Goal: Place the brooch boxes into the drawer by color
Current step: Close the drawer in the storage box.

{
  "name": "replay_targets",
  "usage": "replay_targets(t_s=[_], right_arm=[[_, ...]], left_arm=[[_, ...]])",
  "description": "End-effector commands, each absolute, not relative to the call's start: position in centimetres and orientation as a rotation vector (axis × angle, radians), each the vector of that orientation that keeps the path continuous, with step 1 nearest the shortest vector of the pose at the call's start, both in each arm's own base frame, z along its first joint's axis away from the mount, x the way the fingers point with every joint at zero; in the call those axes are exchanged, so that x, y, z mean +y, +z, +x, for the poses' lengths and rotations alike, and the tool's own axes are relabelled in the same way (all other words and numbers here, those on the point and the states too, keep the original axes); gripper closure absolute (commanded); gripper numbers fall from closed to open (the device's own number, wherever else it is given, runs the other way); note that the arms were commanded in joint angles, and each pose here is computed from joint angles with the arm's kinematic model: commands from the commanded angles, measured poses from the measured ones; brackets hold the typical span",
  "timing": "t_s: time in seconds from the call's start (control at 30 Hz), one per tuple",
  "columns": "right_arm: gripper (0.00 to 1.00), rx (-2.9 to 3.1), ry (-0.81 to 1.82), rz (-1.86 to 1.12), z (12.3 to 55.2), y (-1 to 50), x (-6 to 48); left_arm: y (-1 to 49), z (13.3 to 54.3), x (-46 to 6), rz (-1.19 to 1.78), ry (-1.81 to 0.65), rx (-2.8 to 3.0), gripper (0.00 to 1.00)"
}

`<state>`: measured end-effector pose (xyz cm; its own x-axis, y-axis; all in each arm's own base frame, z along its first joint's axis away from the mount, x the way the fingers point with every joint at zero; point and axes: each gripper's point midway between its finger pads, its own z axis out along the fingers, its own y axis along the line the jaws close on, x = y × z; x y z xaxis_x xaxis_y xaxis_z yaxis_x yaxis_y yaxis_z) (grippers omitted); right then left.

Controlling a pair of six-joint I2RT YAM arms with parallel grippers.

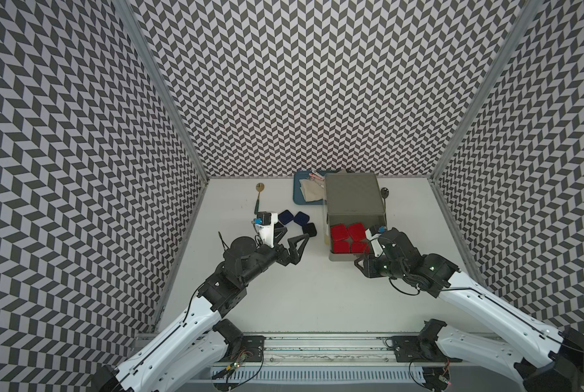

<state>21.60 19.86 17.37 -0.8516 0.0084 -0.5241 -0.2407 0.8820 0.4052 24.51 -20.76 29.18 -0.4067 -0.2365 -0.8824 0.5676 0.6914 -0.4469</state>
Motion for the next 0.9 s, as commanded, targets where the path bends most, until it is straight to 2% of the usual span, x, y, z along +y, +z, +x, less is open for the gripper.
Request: replay_targets(t_s=[0.0,0.37,0.87], right_arm=[[0.91,2.321,0.612,-0.113,24.8,21.6,19.9],[0.91,2.247,0.565,-0.145,29.3,24.9,20.0],[0.91,2.199,0.581,-0.137,35.0,24.7,21.2]], left_arm=[[30.2,24.5,-20.7,0.280,-0.903,1.767,0.00],[30.0,24.8,-20.8,0.279,-0.902,1.781,0.00],[28.8,25.2,-20.5,0.273,-0.884,1.810,0.00]])
